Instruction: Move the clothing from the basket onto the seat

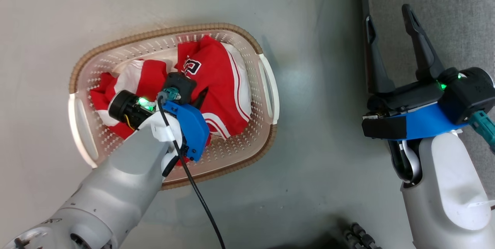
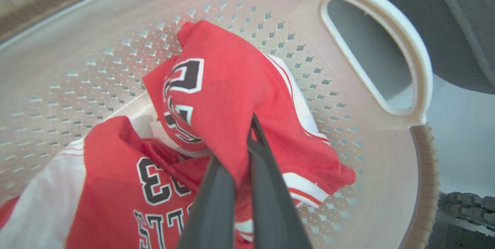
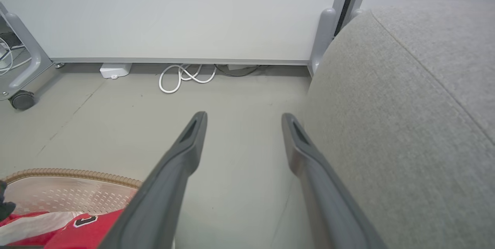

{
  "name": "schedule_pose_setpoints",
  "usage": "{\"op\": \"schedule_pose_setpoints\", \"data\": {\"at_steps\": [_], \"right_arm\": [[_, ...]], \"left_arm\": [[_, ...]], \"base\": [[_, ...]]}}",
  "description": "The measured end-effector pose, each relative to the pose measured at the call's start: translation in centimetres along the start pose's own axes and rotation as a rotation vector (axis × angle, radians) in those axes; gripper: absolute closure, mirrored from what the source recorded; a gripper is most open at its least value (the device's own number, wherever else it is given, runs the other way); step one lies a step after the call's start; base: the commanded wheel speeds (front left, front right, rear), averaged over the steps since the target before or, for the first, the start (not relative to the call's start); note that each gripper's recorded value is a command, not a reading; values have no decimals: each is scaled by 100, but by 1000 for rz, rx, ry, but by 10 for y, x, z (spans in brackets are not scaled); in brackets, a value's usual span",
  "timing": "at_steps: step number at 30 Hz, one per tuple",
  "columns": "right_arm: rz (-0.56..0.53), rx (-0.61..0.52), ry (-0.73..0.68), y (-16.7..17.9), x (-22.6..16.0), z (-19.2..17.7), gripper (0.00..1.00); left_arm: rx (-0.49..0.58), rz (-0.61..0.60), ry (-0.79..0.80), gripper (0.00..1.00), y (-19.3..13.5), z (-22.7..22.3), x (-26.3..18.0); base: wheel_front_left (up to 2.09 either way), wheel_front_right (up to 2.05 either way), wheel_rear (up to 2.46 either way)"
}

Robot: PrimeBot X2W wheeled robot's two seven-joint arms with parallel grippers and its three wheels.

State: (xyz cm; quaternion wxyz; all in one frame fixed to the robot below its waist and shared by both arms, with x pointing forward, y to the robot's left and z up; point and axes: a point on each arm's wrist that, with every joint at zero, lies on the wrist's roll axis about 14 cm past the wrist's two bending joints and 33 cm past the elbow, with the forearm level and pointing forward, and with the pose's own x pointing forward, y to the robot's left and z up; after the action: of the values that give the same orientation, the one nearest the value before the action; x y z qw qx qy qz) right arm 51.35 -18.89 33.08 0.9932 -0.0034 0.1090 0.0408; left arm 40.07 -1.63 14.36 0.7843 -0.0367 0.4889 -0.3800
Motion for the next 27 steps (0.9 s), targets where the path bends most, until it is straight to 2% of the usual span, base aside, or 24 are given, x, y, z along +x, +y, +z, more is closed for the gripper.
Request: {"op": "schedule_pose_setpoints", "data": {"at_steps": [11,14,27], "right_arm": [[43,-3,-72,18,-4,38,0],[52,0,-86,22,-9,47,0],[102,4,-165,46,-37,95,0]], "left_arm": [[36,52,-165,100,-3,45,-38],[43,60,-243,100,-6,72,-51],[110,155,-519,100,-19,135,-138]], "base": [[0,0,0],[0,0,0],[0,0,0]]}}
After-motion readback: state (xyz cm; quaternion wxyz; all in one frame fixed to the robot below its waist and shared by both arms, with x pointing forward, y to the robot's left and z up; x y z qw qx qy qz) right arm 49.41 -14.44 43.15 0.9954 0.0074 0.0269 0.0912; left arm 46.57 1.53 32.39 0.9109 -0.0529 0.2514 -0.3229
